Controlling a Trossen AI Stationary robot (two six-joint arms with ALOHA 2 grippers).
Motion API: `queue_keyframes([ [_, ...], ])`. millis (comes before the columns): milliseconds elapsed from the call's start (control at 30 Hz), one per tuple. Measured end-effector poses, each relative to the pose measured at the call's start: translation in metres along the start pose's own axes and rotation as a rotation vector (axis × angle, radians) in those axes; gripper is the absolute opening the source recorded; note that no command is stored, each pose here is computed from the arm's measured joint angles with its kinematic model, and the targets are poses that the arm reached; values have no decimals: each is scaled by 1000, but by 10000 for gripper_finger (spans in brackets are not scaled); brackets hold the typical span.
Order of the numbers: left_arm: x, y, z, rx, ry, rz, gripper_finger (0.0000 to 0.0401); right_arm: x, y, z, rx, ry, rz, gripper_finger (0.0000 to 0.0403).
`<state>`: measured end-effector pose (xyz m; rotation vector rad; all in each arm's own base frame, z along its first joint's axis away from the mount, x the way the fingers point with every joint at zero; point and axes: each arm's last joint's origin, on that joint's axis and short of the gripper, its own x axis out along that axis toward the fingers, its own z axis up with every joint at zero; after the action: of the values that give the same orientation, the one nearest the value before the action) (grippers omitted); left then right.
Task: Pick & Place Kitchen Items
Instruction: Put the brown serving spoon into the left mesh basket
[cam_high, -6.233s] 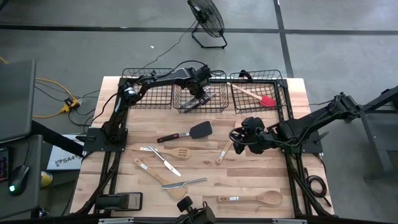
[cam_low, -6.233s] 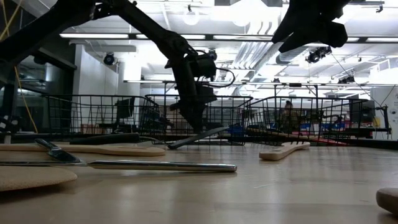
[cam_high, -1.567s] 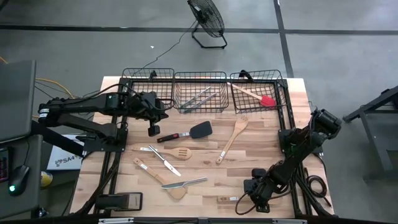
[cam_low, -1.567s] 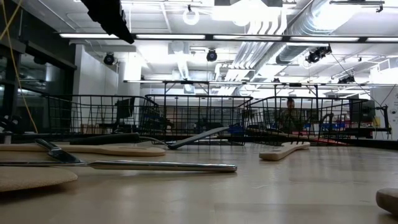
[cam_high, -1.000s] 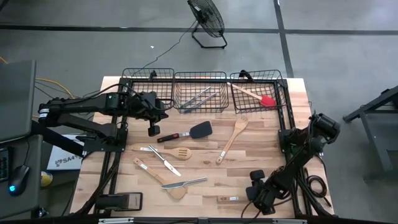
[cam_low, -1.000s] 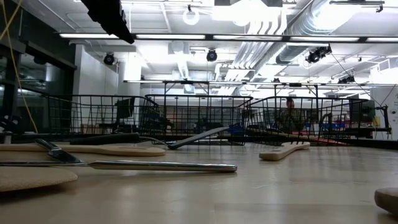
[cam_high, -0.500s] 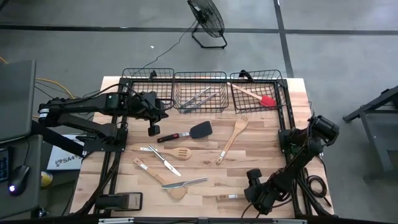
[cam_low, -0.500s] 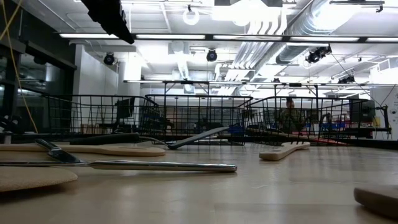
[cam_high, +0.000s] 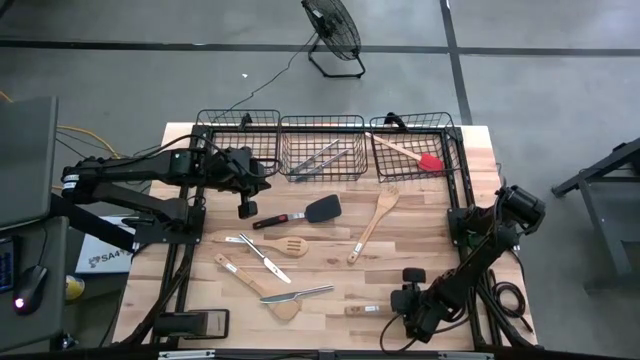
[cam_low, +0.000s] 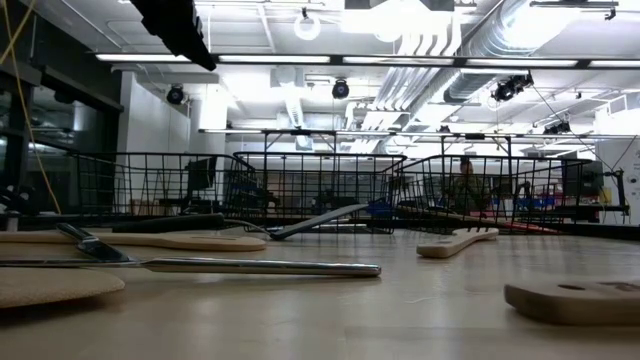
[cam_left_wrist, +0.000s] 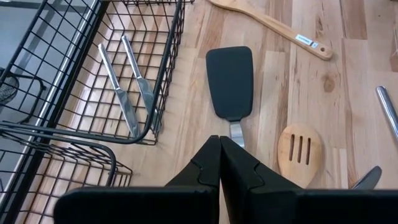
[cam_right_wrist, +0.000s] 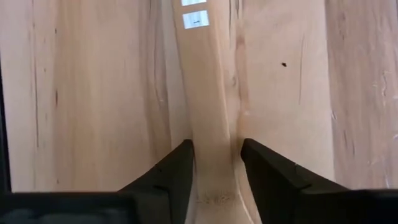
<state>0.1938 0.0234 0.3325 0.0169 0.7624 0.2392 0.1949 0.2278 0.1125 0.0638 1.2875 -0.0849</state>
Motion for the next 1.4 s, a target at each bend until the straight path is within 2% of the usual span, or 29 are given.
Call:
queue_keyframes([
  [267,0,0,0,0,0,0,0,0,0,0,-28,9,3,71],
  [467,0,0,0,0,0,-1,0,0,1,1,-18,6,31,71],
  [833,0,0,0,-1,0,-4,0,-12,-11,18,91,-23,84,71],
  [1033,0,0,0,-1,0,-4,0,-13,-23,31,135,-91,36,70],
  [1400,0,0,0,-1,0,-3,0,-12,-34,51,165,-153,40,70],
])
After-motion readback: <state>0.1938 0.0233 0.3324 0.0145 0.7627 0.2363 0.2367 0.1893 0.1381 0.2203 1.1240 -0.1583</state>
